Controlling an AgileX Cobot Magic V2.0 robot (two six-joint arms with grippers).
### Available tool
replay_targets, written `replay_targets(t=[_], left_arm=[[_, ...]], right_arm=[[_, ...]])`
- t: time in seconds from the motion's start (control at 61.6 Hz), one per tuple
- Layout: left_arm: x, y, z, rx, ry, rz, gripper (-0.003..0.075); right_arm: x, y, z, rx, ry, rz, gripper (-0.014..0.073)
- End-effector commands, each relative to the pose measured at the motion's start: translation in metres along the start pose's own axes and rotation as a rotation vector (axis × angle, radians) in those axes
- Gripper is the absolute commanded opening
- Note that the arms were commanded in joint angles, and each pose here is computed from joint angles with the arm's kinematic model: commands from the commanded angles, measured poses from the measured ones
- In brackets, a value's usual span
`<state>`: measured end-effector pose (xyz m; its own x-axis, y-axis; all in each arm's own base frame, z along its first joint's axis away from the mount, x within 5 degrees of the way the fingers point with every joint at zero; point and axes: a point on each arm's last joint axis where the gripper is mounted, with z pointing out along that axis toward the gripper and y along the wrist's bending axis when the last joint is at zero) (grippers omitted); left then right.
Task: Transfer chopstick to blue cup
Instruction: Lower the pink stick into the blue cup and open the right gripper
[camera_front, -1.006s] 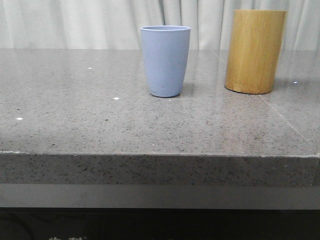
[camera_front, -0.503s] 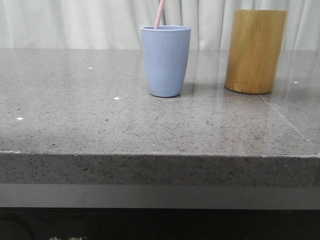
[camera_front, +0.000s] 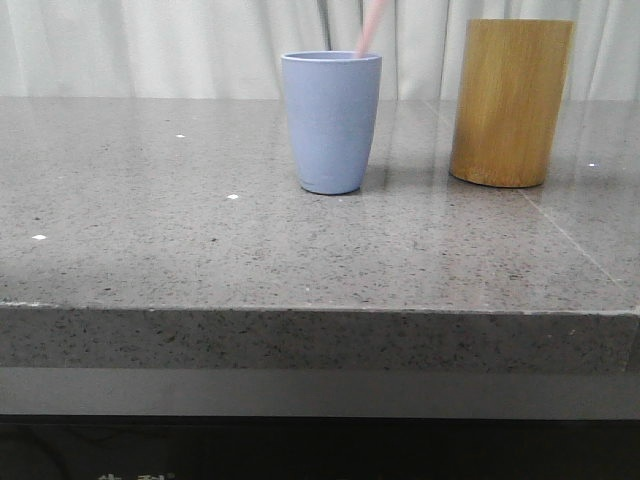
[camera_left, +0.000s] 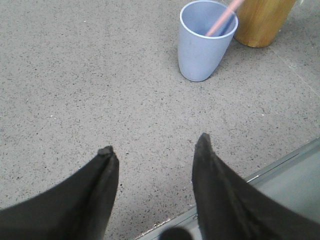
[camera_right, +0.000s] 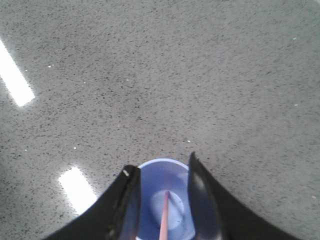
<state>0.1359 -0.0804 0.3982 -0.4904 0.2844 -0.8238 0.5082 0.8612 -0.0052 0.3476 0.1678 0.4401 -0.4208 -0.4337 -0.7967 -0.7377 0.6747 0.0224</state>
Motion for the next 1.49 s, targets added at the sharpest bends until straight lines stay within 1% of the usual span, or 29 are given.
replay_targets(t=[0.0, 0.081, 0.162, 0.26, 0.341, 0.487, 0.665, 0.812, 1.071, 1.152, 1.201, 1.25, 1.347, 1.477], left_arm=[[-0.012, 0.000, -0.008, 0.006, -0.104, -0.018, 0.0349], [-0.012, 0.000, -0.008, 0.006, -0.104, -0.018, 0.0349], [-0.012, 0.000, -0.008, 0.004, -0.104, -0.016, 0.0349], [-0.012, 0.000, -0.008, 0.002, -0.104, -0.014, 0.0349], [-0.012, 0.000, -0.008, 0.002, -0.104, -0.014, 0.0349], [-0.012, 0.000, -0.008, 0.002, -0.104, -0.014, 0.0349], [-0.012, 0.000, -0.008, 0.002, -0.104, -0.014, 0.0349], [-0.011, 0.000, -0.007, 0.002, -0.102, -0.014, 0.0349], [-0.010, 0.000, -0.003, 0.001, -0.085, -0.014, 0.0349], [-0.010, 0.000, 0.002, 0.001, -0.068, -0.014, 0.0336], [-0.009, 0.000, 0.006, 0.001, -0.055, -0.014, 0.0309], [-0.009, 0.000, 0.008, 0.001, -0.048, -0.014, 0.0262], [-0.008, 0.000, 0.013, 0.001, -0.032, -0.014, 0.0167], [-0.009, 0.000, 0.015, 0.001, -0.035, -0.014, 0.0027]], right_arm=[[-0.018, 0.012, -0.054, 0.087, -0.133, -0.023, 0.0312], [-0.015, 0.016, -0.079, 0.161, -0.105, 0.008, 0.0312], [-0.010, 0.022, -0.106, 0.224, -0.090, 0.064, 0.0312], [-0.001, 0.028, -0.126, 0.258, -0.076, 0.089, 0.0312], [0.012, 0.030, -0.140, 0.277, -0.085, 0.144, 0.0312], [0.047, 0.038, -0.149, 0.302, -0.114, 0.235, 0.0312], [0.093, 0.055, -0.155, 0.319, -0.178, 0.281, 0.0312], [0.132, 0.071, -0.164, 0.329, -0.232, 0.285, 0.0312], [0.201, 0.099, -0.176, 0.335, -0.250, 0.281, 0.0312], [0.218, 0.106, -0.178, 0.335, -0.257, 0.279, 0.0304], [0.226, 0.109, -0.178, 0.335, -0.260, 0.278, 0.0279], [0.233, 0.111, -0.179, 0.336, -0.263, 0.277, 0.0235], [0.242, 0.114, -0.179, 0.337, -0.266, 0.276, 0.0113], [0.246, 0.115, -0.177, 0.335, -0.259, 0.278, -0.0055]])
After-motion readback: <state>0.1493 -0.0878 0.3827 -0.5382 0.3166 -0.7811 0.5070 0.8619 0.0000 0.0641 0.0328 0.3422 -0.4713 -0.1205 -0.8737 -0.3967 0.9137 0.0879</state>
